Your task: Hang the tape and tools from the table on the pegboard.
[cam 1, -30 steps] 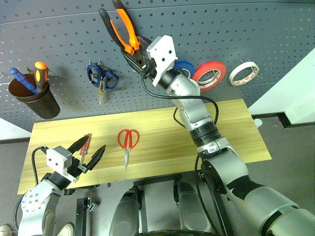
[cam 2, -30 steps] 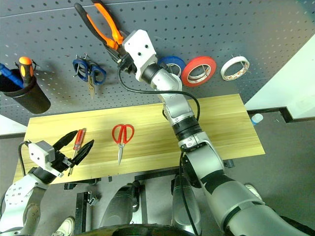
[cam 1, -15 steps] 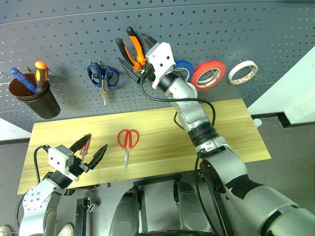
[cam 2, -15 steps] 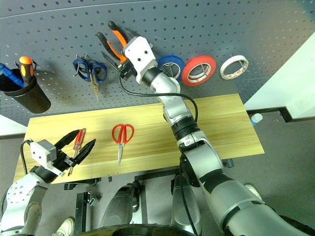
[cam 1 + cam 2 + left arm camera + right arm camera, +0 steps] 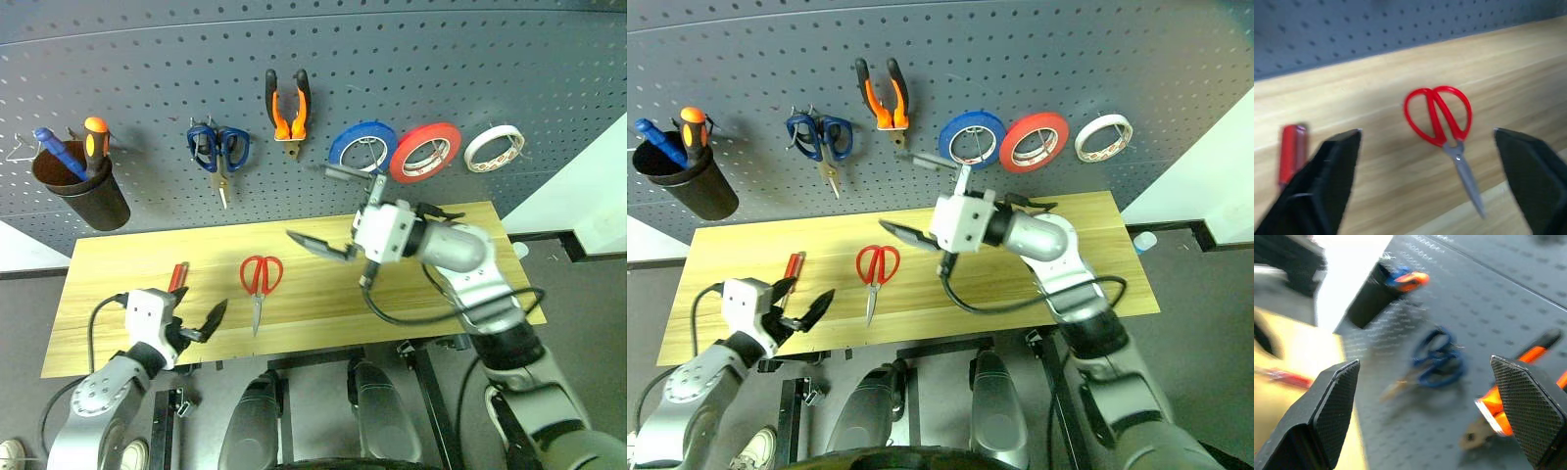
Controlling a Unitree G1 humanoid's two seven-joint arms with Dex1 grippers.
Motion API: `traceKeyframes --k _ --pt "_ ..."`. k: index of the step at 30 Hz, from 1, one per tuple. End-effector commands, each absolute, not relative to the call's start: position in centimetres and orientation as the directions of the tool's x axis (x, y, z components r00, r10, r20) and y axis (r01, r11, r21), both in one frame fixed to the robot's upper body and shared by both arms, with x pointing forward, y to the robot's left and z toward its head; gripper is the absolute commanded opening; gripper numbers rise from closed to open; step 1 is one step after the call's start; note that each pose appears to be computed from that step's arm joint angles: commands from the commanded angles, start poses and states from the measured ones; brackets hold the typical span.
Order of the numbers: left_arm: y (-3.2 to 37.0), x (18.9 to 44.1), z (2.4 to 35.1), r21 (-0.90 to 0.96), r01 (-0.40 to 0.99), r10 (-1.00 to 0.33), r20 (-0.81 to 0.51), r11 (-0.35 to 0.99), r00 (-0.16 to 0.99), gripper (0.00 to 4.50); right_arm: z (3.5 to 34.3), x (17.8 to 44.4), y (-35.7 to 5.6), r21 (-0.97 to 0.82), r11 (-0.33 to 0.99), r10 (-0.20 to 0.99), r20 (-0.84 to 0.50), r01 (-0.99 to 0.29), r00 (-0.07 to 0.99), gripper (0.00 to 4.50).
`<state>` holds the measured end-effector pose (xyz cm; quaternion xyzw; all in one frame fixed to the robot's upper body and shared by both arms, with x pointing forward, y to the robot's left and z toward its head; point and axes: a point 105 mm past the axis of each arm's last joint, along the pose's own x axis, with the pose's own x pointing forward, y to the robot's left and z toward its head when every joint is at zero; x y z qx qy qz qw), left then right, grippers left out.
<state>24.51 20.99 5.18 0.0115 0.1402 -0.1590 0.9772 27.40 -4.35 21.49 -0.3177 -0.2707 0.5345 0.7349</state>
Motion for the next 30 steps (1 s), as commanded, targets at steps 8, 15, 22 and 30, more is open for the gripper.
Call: traceKeyframes --k 8,15,22,30 --pt "16.6 29.5 1.2 0.064 0.262 -0.173 -0.600 0.963 0.781 4.47 17.0 27.0 -11.2 -0.606 0.308 0.887 -0.096 -0.733 0.452 4.50" --pt "13.9 31.1 0.9 -0.029 0.242 -0.197 -0.675 0.970 0.711 4.47 14.4 26.9 -14.3 -0.576 0.364 0.826 -0.165 -0.732 0.540 4.50" --pt "14.2 30.0 -1.1 -0.003 0.176 -0.114 -0.774 0.984 0.623 4.47 13.1 26.9 -15.0 -0.543 0.389 0.809 -0.187 -0.745 0.558 4.50" --pt "14.1 30.3 -1.7 -0.035 0.122 -0.102 -0.793 0.992 0.600 4.30 10.2 24.7 -15.1 -0.389 0.327 0.848 -0.282 -0.861 0.449 4.50"
